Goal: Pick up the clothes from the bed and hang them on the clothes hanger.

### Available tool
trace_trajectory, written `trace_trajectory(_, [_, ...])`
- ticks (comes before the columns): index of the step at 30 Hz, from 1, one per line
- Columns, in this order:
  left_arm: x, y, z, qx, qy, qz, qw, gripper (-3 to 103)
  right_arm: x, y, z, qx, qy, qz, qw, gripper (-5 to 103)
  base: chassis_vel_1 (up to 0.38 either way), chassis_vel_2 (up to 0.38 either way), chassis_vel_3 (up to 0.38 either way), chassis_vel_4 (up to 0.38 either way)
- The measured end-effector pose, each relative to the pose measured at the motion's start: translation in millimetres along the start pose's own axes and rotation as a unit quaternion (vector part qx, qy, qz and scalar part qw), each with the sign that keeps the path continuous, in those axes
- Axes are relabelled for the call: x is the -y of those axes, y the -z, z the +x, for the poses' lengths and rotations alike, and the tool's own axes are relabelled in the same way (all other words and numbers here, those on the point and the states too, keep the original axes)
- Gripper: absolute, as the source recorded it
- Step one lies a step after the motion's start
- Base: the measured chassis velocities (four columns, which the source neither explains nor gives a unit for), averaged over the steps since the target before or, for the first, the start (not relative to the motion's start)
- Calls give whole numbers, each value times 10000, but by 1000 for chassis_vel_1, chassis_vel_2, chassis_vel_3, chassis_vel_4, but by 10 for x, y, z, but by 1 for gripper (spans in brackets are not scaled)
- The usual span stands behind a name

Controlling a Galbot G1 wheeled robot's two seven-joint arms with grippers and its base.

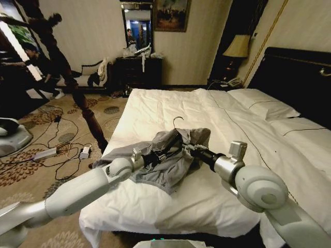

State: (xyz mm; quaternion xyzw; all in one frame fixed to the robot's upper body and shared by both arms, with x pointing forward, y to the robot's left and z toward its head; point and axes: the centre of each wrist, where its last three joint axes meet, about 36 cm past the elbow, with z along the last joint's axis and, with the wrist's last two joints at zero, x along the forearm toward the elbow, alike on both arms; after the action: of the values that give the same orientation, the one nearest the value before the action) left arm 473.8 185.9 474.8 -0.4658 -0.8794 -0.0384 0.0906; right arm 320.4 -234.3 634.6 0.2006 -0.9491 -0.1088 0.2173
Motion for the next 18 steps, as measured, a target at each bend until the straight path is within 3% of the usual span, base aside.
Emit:
trace_trajectory(1, [-16,1,-1,10,27,15,10000,18,12,16,11,-25,-42,47,10000,56,0,0,0,0])
trace_trajectory(3, [-30,5,1,18,54,20,10000,18,19,25,18,-45,-93,131,9999,56,0,0,0,0])
trace_trajectory(5, [-72,8,19,41,165,40,9998,18,40,48,36,-111,-205,500,9985,67,0,0,0,0])
trace_trajectory(7, [-83,-7,29,32,207,67,9998,18,42,51,38,-82,-185,567,9982,73,0,0,0,0])
trace_trajectory(10, [-81,-31,36,8,222,92,9997,18,40,7,26,393,-271,755,9960,83,0,0,0,0])
trace_trajectory(11, [-62,-41,37,1,206,104,9997,18,56,-20,29,712,-457,1066,9907,89,0,0,0,0])
trace_trajectory(12, [-62,-41,37,1,206,104,9997,18,56,-20,29,712,-457,1066,9907,89,0,0,0,0])
trace_trajectory(14, [-30,-29,44,23,166,103,9998,18,81,-18,45,932,-715,1388,9833,97,0,0,0,0])
trace_trajectory(17, [-20,41,110,76,138,67,9999,18,107,-18,52,1321,-1042,1963,9660,100,0,0,0,0])
trace_trajectory(18, [-20,41,110,76,138,67,9999,18,107,-18,52,1321,-1042,1963,9660,100,0,0,0,0])
